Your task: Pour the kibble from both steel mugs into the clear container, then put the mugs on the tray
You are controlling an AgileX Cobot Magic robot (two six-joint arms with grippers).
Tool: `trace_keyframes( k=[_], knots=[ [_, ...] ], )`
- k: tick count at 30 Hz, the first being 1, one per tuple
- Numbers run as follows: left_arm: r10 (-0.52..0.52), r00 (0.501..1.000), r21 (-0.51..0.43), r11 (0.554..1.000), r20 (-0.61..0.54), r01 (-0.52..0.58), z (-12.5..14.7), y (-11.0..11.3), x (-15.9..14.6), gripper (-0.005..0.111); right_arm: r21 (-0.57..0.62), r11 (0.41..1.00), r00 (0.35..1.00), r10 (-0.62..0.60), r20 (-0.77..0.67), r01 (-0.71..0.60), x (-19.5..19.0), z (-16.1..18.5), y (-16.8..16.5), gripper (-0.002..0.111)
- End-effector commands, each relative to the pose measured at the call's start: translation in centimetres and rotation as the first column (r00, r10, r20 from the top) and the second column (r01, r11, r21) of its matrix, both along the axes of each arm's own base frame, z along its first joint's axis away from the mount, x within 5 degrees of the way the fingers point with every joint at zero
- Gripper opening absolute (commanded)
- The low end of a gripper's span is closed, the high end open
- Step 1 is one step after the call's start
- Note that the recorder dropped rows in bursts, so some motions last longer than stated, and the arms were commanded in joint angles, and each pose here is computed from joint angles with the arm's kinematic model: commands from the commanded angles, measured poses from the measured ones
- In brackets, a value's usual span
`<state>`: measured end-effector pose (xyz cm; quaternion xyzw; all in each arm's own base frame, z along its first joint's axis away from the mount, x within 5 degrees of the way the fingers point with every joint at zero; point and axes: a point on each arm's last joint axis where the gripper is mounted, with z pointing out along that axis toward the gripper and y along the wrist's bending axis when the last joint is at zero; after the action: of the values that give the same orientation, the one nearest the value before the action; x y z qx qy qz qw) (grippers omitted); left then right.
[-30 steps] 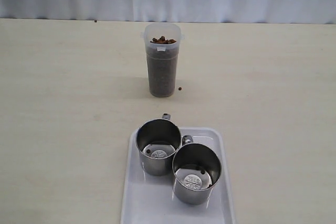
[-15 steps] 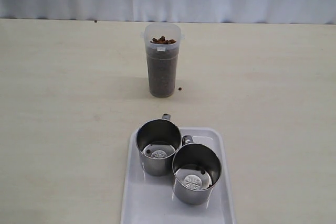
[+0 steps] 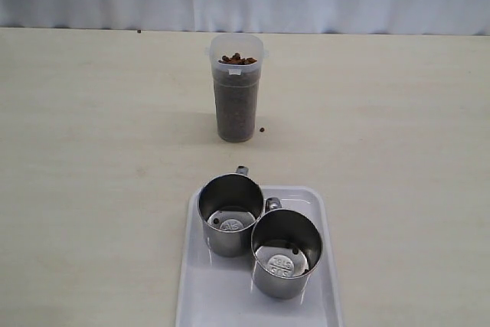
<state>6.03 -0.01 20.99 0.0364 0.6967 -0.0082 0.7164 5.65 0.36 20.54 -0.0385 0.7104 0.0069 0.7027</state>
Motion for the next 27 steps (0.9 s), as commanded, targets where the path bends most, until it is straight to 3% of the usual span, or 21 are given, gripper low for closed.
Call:
trace_keyframes(
  k=[1, 6, 12, 20, 27],
  knots=[
    [0.000, 1.000, -0.010, 1.000, -0.006, 0.000, -0.1, 0.0, 0.0, 0.000, -0.001, 0.993, 0.993, -0.121, -0.002, 0.121, 0.0, -0.1, -0.7, 0.005],
    [0.000, 1.000, -0.010, 1.000, -0.006, 0.000, -0.1, 0.0, 0.0, 0.000, -0.001, 0.976, 0.976, -0.217, -0.002, 0.217, -0.1, -0.1, -1.2, 0.005],
    [0.010, 1.000, -0.010, 1.000, -0.008, -0.010, -0.1, 0.1, 0.0, 0.000, -0.001, 0.976, 0.976, -0.217, -0.002, 0.217, -0.1, -0.1, -1.2, 0.005],
    [0.009, 1.000, -0.010, 1.000, -0.008, -0.009, -0.1, 0.1, 0.0, 0.000, -0.001, 0.994, 0.988, -0.108, -0.114, 0.109, -0.1, -1.2, -0.6, 0.005],
    [0.009, 1.000, -0.010, 1.000, -0.008, -0.009, -0.1, 0.1, 0.0, 0.000, 0.031, 0.993, 0.988, -0.107, -0.114, 0.112, -0.1, -1.1, -0.6, 0.005]
  ],
)
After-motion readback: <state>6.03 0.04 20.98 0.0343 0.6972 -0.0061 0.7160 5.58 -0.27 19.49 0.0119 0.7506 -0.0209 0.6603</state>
